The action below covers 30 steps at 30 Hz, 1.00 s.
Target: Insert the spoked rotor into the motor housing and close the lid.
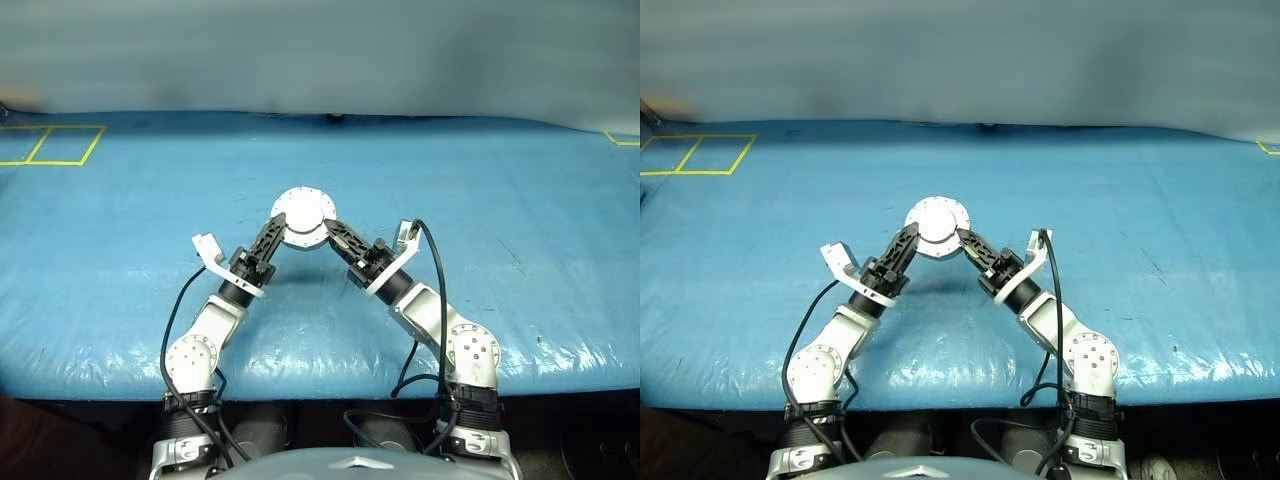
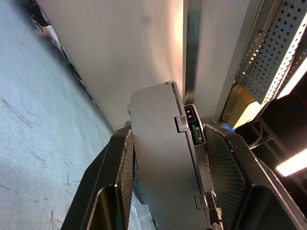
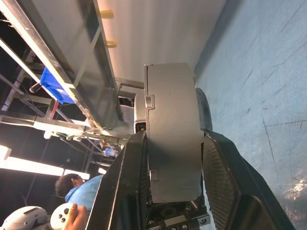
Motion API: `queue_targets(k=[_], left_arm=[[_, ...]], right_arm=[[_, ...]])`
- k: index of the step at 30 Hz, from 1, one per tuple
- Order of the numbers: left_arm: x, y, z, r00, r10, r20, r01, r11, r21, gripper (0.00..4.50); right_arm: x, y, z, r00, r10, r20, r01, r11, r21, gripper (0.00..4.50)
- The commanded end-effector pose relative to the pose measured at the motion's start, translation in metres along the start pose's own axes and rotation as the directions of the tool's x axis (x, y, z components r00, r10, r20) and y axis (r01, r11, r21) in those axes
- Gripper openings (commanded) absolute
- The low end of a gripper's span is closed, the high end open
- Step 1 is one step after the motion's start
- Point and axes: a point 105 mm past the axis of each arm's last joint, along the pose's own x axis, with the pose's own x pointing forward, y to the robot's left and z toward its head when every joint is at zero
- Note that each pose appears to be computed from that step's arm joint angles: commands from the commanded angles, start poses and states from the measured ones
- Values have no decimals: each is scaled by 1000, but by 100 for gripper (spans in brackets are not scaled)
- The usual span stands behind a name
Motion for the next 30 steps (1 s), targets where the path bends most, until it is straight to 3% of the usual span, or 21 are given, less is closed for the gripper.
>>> queue_targets(k=[1,3,4,10,19,30], left_arm=[[2,0,-6,1000,12,-9,-12,1000,-15,214],[2,2,-8,999,28,-28,-28,999,24,214],[2,2,-9,999,28,-40,-27,999,32,263],[2,8,-15,995,60,-81,-60,998,4,448],[4,-12,-16,994,-85,-75,74,989,-127,448],[8,-6,-25,990,-65,-127,53,994,-100,448]], right_arm=[[5,40,6,982,187,18,-187,982,4,123],[5,41,6,982,189,17,-190,982,2,123],[5,41,6,982,191,16,-191,982,2,123],[6,43,3,979,202,2,-202,979,1,123],[6,44,-7,977,206,-46,-207,978,-6,123],[5,45,-13,976,204,-76,-206,978,-22,123]])
